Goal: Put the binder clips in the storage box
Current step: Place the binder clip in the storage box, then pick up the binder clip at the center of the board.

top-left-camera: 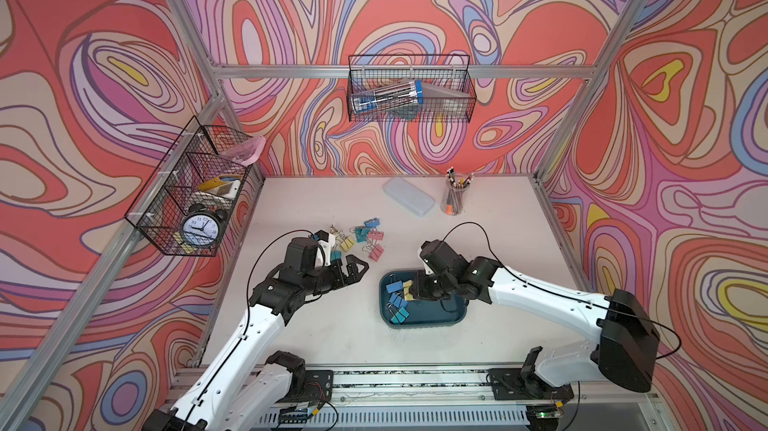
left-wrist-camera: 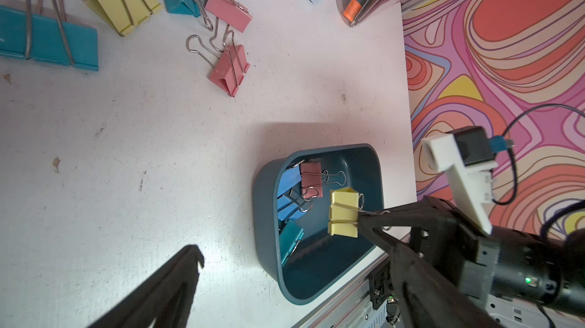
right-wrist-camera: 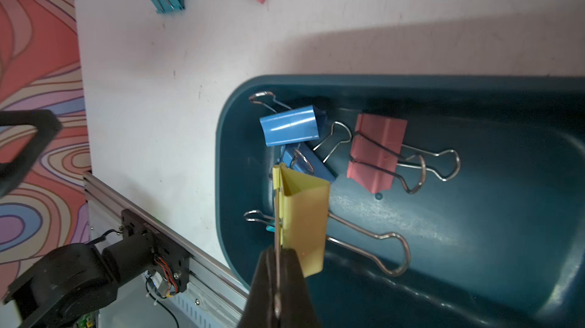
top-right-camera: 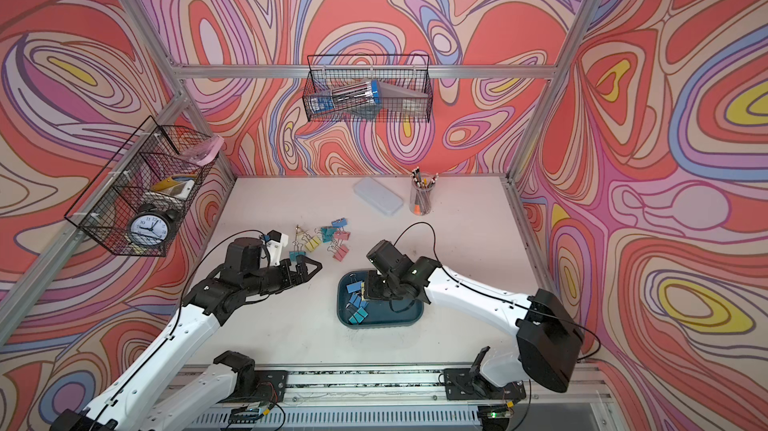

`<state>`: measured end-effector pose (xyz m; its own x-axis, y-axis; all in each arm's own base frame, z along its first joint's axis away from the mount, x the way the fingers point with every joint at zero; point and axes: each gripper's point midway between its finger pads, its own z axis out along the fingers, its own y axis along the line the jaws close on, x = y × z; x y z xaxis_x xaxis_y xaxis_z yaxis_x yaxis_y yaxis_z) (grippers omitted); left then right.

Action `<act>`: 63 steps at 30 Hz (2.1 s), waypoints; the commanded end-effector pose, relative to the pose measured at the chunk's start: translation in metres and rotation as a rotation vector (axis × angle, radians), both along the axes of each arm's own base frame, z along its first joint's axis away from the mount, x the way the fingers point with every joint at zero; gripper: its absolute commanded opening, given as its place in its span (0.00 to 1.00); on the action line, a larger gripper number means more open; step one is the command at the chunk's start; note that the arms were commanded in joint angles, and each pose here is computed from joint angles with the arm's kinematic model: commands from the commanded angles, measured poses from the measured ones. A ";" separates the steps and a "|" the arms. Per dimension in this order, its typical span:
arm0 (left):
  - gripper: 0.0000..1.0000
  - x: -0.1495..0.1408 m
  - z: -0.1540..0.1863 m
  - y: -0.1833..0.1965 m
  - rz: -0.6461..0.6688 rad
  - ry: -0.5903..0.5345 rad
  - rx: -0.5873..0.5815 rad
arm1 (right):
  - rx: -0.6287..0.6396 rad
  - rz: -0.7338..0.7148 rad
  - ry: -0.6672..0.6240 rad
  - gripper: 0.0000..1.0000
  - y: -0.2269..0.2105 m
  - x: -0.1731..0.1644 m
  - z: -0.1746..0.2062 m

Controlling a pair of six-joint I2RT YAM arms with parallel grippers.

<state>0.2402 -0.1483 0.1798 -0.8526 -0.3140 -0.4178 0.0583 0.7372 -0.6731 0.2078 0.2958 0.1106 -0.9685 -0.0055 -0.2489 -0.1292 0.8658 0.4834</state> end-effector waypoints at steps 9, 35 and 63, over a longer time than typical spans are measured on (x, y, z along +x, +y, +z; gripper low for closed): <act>0.99 0.001 0.006 0.001 -0.003 -0.019 0.002 | -0.048 -0.019 0.045 0.00 -0.010 -0.014 -0.031; 0.99 -0.011 0.046 0.049 0.200 -0.184 0.121 | -0.217 -0.060 -0.357 0.29 0.073 0.133 0.049; 0.99 -0.021 0.043 0.048 0.187 -0.212 0.099 | -0.489 0.022 -0.318 0.40 0.119 0.205 -0.063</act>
